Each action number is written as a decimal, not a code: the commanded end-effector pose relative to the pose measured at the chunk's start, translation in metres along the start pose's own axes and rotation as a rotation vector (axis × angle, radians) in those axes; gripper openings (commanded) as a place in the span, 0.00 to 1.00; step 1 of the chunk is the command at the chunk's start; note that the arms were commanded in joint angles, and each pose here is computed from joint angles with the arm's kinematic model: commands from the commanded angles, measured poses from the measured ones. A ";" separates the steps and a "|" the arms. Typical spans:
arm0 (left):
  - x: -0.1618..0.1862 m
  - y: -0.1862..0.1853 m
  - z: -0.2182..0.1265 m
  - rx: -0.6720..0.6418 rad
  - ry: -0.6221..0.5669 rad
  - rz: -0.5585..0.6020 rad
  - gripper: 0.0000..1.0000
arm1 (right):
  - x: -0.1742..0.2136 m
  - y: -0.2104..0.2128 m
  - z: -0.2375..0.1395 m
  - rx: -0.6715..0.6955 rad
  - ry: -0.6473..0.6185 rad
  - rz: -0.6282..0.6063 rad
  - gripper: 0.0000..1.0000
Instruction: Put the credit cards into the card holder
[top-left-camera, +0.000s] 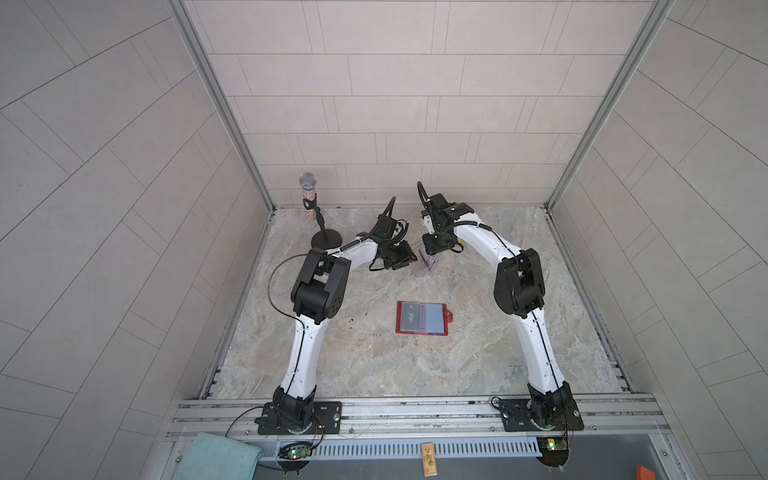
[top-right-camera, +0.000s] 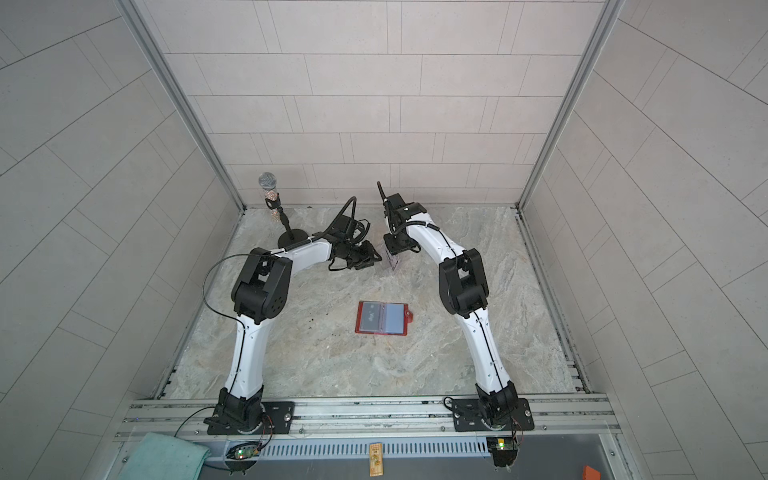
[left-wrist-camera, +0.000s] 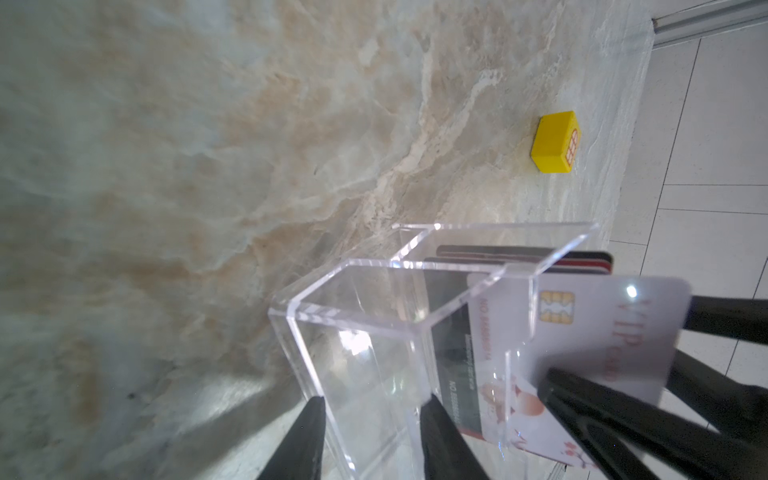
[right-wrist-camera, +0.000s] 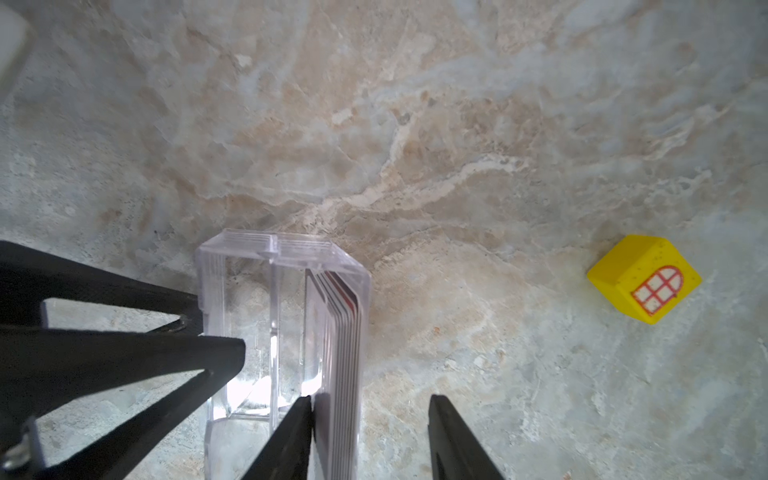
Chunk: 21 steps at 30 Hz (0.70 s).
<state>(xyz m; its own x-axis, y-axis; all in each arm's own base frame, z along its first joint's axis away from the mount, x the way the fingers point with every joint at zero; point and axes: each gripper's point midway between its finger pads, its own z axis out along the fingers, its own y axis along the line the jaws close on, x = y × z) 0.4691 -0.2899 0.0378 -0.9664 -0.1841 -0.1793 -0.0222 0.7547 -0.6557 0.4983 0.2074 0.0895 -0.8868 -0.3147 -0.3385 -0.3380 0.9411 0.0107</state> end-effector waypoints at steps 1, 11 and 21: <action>0.018 0.035 0.001 -0.114 0.061 -0.045 0.41 | -0.007 -0.014 -0.031 0.058 -0.037 -0.012 0.46; 0.018 0.035 0.001 -0.112 0.060 -0.047 0.41 | -0.006 -0.012 -0.035 0.053 -0.034 -0.018 0.29; 0.018 0.036 0.001 -0.110 0.063 -0.050 0.41 | -0.006 -0.014 -0.041 0.077 -0.040 -0.020 0.24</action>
<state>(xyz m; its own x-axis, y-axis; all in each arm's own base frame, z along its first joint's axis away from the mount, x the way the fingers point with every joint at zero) 0.4693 -0.2896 0.0379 -0.9664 -0.1825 -0.1810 -0.0198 0.7547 -0.6557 0.4939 0.2143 0.0954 -0.8799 -0.3292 -0.3427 -0.3565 0.9341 0.0182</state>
